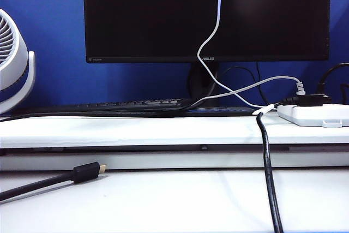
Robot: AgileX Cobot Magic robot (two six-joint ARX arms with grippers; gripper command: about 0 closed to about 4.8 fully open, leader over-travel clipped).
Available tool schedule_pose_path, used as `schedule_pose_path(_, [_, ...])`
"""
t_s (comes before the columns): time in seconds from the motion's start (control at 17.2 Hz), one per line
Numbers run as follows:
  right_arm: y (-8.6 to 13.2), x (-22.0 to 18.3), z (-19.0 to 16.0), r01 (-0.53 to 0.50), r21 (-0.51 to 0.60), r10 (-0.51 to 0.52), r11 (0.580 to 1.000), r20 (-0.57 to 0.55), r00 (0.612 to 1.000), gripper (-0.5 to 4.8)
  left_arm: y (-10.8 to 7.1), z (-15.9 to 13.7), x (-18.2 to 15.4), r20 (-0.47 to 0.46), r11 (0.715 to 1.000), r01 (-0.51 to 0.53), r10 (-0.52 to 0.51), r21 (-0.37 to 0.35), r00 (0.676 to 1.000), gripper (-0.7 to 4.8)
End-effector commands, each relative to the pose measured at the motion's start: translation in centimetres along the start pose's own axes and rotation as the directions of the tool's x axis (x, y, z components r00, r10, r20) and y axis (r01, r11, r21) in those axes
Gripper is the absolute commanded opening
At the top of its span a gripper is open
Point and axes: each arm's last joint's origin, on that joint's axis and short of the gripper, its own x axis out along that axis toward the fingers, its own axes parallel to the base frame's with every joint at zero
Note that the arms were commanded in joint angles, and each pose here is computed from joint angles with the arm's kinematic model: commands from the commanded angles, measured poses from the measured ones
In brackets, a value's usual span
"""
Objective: Pick up the Type-C charging cable and the charging base, insert one end of the Type-C charger into the corresponding slot on the base, and finally place the plugged-in charger back on the table.
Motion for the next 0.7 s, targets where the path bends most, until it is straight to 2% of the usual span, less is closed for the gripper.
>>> schedule_pose_path(0.06, [0.36,0.05,-0.12,-0.016,-0.036,0.015,0.999,-0.026,1.000,-0.06,-0.62,0.35,-0.02,0.031,0.999,-0.003,0.002,0.040,1.000,-0.06])
schedule_pose_path(0.17, [0.26,0.05,-0.20,-0.011,-0.062,0.010,0.998,-0.031,0.999,-0.06,-0.60,0.35,-0.01,0.031,0.999,-0.003,0.002,0.039,1.000,-0.06])
schedule_pose_path(0.41, [-0.20,0.03,-0.70,0.004,0.010,-0.003,1.000,-0.078,0.997,-0.06,-0.60,0.35,-0.02,0.032,0.999,-0.004,0.002,0.040,0.999,-0.06])
schedule_pose_path(0.7, [-0.18,0.01,-0.79,-0.007,0.041,0.011,0.999,-0.098,0.995,-0.06,-0.58,0.35,-0.02,0.031,0.999,-0.004,0.003,0.042,1.000,-0.06])
